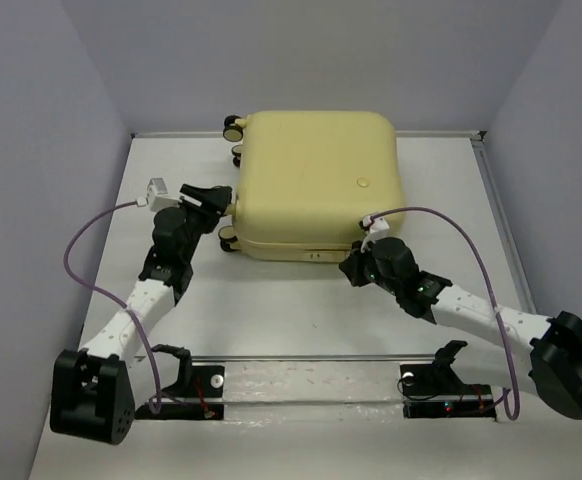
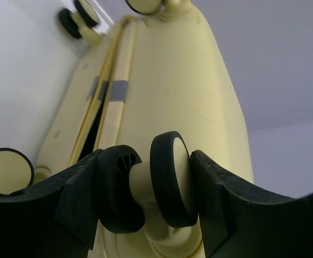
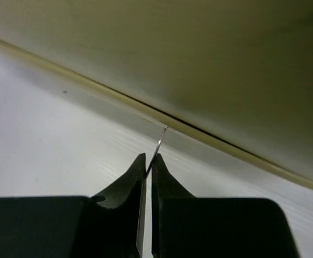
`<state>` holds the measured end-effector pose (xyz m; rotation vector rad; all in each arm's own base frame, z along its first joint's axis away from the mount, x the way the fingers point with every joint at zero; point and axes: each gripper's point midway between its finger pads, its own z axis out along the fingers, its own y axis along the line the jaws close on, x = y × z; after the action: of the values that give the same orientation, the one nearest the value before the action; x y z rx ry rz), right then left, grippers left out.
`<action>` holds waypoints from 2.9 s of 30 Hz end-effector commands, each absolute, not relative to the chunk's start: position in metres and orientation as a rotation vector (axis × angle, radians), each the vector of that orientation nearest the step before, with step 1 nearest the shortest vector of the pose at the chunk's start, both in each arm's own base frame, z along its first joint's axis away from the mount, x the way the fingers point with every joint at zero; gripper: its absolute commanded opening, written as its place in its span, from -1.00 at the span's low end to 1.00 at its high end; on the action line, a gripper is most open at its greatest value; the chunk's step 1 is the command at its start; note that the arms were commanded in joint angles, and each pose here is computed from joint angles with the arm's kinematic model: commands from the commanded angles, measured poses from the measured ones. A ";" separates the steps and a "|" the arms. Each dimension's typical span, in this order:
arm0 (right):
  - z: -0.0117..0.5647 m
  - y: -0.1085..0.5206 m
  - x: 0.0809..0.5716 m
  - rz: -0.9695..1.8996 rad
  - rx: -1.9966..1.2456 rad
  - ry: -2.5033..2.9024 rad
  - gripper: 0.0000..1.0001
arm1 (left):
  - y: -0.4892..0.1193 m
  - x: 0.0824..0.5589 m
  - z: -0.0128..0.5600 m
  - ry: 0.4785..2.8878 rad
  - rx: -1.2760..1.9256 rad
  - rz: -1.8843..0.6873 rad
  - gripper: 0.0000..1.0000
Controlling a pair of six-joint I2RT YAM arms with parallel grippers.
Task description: Pack the luggage
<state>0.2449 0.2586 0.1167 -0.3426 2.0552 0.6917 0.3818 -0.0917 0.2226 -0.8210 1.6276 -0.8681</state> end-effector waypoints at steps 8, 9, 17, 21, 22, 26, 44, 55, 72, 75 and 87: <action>0.185 0.453 0.139 1.185 -0.907 1.794 -0.86 | -0.192 0.255 0.224 1.736 -0.361 -1.217 -0.88; 0.169 0.469 0.127 1.188 -0.969 1.811 -0.87 | -0.190 0.253 0.222 1.763 -0.356 -1.193 -0.88; 0.153 0.418 0.150 1.104 -0.858 1.873 -0.86 | -0.183 0.238 0.219 1.814 -0.273 -1.117 -0.88; 0.156 0.372 0.166 1.050 -0.765 1.871 -0.86 | -0.188 0.232 0.218 1.804 -0.284 -1.148 -0.88; 0.147 0.358 0.165 1.004 -0.754 1.902 -0.86 | -0.188 0.233 0.219 1.802 -0.287 -1.144 -0.88; 0.128 0.269 0.202 0.807 -0.495 2.010 -0.86 | -0.193 0.240 0.214 1.829 -0.269 -1.113 -0.88; 0.167 0.153 0.289 0.786 -0.165 1.896 0.13 | -0.192 0.256 0.244 1.752 -0.219 -1.066 -0.89; 0.147 0.146 0.321 0.683 -0.140 1.950 -0.09 | -0.196 0.254 0.240 1.752 -0.206 -1.097 -0.89; 0.172 0.229 0.274 0.852 -0.426 1.901 -0.86 | -0.216 0.259 0.238 1.772 -0.170 -1.193 -0.89; 0.161 0.300 0.207 0.948 -0.659 1.978 -0.86 | -0.226 0.271 0.277 1.710 -0.124 -1.220 -0.88; 0.163 0.401 0.106 1.125 -0.834 1.902 -0.86 | -0.245 0.279 0.333 1.686 -0.016 -1.279 -0.88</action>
<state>0.2174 0.3552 0.1371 -0.5539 1.9529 0.6285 0.3062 -0.2076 0.2556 -0.2885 1.8595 -1.0847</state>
